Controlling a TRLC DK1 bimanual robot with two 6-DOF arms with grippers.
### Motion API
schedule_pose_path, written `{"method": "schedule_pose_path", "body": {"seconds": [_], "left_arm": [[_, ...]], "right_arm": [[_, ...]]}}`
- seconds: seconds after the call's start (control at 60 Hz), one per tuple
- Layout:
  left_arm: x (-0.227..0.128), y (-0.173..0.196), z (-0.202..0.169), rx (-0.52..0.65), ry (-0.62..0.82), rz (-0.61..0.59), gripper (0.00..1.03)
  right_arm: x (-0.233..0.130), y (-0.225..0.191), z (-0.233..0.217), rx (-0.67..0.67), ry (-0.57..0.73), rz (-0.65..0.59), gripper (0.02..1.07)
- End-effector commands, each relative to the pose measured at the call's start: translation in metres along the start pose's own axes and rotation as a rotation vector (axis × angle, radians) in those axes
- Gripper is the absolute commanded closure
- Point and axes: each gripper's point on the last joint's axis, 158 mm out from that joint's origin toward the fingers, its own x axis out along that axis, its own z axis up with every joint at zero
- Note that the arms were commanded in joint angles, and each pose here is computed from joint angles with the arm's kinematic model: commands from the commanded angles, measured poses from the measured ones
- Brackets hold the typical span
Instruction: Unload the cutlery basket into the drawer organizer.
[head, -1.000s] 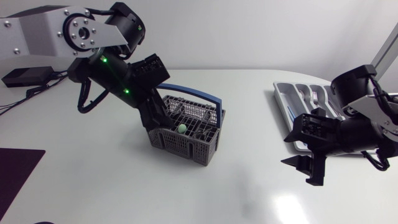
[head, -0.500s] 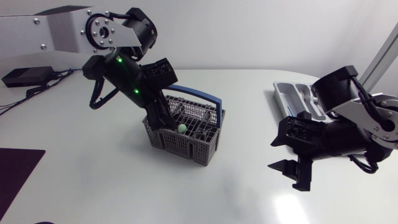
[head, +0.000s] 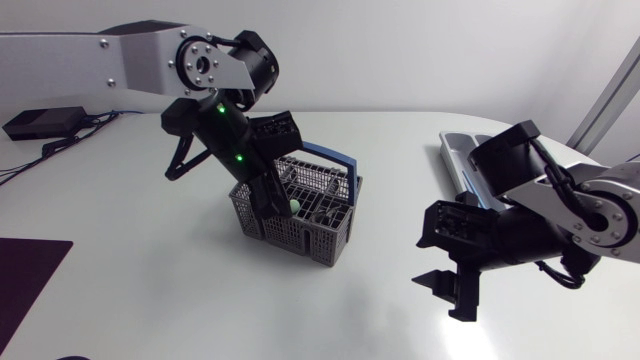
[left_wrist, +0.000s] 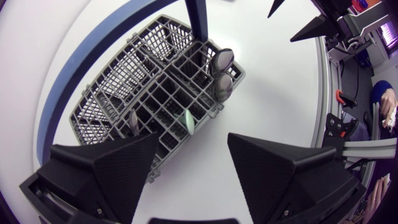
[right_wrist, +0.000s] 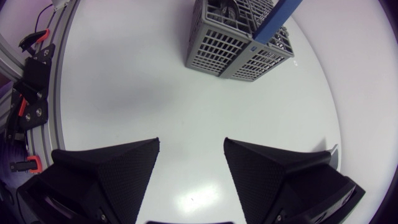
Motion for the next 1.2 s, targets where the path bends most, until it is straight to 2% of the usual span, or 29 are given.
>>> {"method": "schedule_pose_path", "body": {"seconds": [0.0, 0.133, 0.283, 0.467, 0.583, 0.783, 1.183], "left_arm": [[0.003, -0.001, 0.003, -0.008, 0.015, -0.007, 0.31], [0.004, 0.000, 0.005, -0.010, 0.014, -0.007, 0.43], [0.010, -0.001, 0.005, -0.014, 0.022, -0.015, 0.43], [0.019, -0.002, 0.004, -0.031, 0.038, -0.030, 0.50], [0.020, -0.001, 0.006, -0.044, 0.030, -0.036, 0.63], [0.025, -0.001, 0.007, -0.067, 0.021, -0.045, 0.74], [0.028, 0.007, 0.012, -0.153, -0.010, -0.045, 0.81]], "right_arm": [[0.008, 0.009, -0.007, 0.026, 0.023, 0.022, 0.31], [0.010, 0.014, -0.006, 0.027, 0.022, 0.030, 0.31], [0.011, 0.017, 0.001, 0.028, 0.007, 0.029, 0.31], [0.012, 0.021, 0.016, 0.060, -0.033, 0.022, 0.31], [0.014, 0.026, 0.025, 0.070, -0.058, 0.023, 0.31], [0.014, 0.029, 0.031, 0.069, -0.073, 0.025, 0.31], [0.011, 0.035, 0.036, 0.062, -0.083, 0.021, 0.31]]}}
